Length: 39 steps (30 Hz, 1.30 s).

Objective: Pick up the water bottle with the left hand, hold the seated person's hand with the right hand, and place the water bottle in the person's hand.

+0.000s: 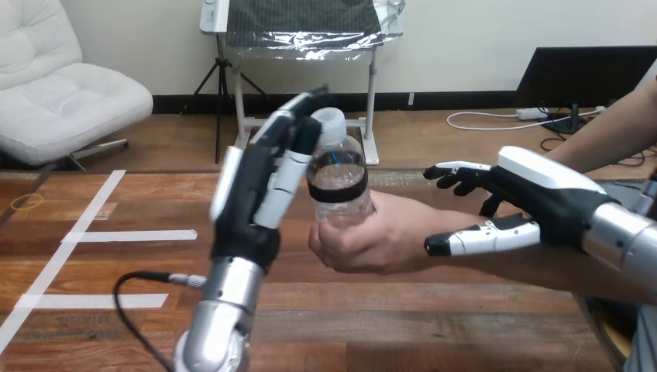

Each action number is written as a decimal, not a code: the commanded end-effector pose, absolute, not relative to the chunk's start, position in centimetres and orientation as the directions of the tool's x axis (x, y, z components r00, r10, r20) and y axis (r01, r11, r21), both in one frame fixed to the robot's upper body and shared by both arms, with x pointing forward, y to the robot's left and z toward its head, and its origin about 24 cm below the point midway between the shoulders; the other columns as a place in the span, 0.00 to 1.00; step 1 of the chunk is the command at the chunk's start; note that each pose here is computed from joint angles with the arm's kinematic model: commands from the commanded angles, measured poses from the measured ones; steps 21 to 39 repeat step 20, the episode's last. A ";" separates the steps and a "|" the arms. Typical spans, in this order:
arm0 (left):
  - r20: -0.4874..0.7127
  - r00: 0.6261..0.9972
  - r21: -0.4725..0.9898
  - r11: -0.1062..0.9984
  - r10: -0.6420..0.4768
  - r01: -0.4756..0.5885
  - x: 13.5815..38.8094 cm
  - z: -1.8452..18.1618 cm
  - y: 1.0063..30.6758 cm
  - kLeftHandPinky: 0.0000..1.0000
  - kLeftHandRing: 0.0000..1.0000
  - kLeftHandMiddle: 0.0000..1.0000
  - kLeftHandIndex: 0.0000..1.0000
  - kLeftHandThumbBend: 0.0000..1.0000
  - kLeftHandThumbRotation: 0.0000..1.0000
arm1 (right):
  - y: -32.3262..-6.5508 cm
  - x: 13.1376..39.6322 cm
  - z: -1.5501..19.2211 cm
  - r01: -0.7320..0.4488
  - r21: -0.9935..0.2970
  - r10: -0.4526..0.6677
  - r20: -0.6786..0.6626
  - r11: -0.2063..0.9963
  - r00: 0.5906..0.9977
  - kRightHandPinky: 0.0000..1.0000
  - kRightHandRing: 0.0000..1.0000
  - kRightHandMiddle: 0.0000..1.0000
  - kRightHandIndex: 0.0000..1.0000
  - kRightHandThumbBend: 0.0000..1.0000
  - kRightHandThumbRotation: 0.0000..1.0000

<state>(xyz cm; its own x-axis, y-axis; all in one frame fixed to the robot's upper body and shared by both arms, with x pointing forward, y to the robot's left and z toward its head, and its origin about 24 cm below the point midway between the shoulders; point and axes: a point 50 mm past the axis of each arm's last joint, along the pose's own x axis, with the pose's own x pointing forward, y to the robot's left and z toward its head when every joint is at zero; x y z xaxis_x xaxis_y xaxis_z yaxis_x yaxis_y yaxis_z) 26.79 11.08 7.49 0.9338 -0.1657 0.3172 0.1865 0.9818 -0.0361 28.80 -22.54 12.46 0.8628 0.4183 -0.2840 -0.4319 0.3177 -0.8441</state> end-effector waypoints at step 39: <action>0.435 0.898 -0.111 0.987 -0.060 0.119 24.5 11.0 13.6 1.00 0.90 0.87 0.81 0.72 0.89 | -23.4 27.2 11.8 -0.186 -0.791 0.330 0.022 0.583 0.944 0.69 0.86 0.91 0.95 1.00 0.99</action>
